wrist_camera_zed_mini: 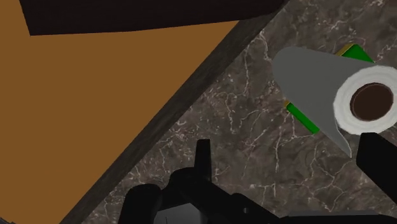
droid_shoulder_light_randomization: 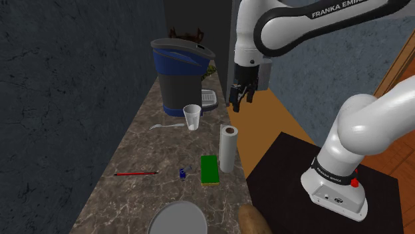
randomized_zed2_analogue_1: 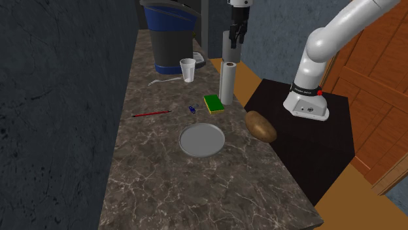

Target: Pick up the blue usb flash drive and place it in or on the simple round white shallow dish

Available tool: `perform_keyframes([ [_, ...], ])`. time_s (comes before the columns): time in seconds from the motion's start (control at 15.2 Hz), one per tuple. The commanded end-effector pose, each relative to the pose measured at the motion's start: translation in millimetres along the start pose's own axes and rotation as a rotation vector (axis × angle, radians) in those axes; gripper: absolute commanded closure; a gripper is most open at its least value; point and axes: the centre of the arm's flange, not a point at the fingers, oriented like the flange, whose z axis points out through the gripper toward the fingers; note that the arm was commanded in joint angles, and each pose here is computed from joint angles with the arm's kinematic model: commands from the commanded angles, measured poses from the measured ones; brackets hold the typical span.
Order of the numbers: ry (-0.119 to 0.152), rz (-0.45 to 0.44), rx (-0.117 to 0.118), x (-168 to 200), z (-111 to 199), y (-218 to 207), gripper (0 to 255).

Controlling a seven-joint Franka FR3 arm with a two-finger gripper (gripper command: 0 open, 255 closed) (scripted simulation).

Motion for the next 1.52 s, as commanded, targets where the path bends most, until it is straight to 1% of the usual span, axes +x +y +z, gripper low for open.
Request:
perform_keyframes([
  [0.0,0.003,0.018,0.001,6,20,-18,0],
  [0.73,0.010,0.109,0.001,58,115,-114,0],
  [1.45,0.017,0.200,0.001,121,209,-205,0],
])
